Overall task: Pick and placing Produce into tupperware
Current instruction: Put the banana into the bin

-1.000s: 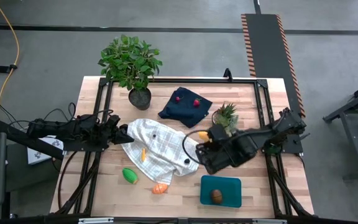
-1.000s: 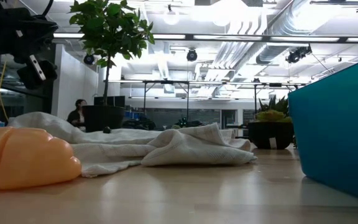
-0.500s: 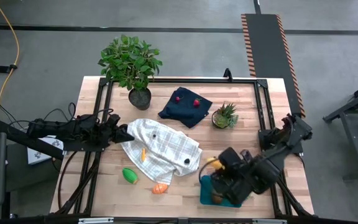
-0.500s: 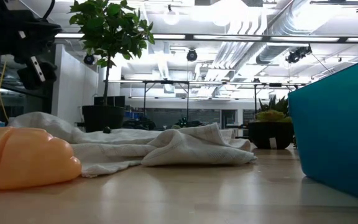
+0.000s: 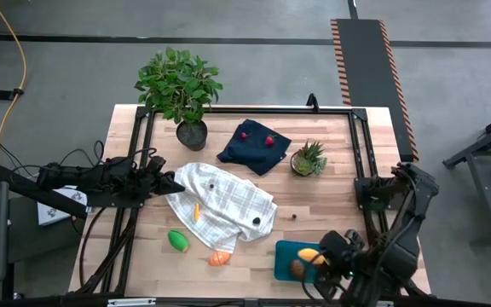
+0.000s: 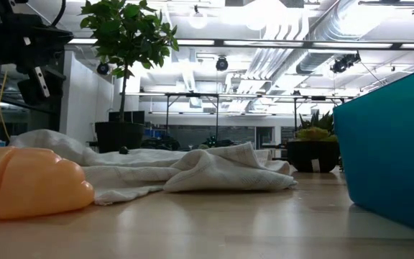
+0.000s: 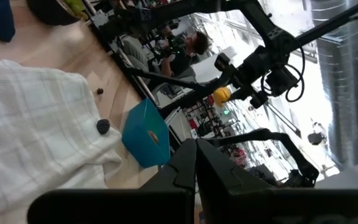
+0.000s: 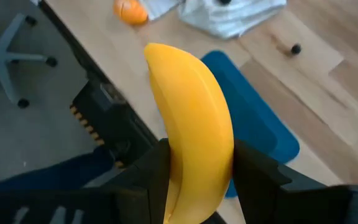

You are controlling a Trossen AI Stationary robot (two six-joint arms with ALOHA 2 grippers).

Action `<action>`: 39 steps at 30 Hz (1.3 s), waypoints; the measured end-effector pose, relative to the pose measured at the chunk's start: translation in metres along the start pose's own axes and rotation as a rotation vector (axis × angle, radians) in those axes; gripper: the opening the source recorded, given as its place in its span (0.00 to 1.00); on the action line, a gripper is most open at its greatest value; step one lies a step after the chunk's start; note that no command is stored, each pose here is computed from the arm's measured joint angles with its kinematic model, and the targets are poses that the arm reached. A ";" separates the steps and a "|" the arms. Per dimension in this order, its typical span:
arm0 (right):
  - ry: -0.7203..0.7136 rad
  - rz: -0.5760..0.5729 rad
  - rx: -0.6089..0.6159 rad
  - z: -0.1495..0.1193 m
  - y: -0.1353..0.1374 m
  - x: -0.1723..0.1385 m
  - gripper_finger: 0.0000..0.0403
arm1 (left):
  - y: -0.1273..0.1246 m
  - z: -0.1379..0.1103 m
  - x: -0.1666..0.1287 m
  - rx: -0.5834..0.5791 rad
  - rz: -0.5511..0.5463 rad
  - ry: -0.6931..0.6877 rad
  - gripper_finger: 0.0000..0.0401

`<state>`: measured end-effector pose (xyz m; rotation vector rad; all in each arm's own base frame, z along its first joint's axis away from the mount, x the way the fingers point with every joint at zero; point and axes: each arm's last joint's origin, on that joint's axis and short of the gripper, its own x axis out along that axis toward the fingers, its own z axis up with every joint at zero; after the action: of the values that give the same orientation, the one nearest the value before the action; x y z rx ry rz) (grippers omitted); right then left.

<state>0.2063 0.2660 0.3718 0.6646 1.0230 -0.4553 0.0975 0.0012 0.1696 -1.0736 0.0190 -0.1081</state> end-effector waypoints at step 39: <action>0.181 -0.316 0.048 -0.026 0.016 0.132 0.33 | 0.002 0.001 0.000 0.025 0.052 -0.061 0.00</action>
<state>0.2602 0.2899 0.2497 0.5961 1.3002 -0.7065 0.0977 0.0035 0.1682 -1.0503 -0.0098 -0.0288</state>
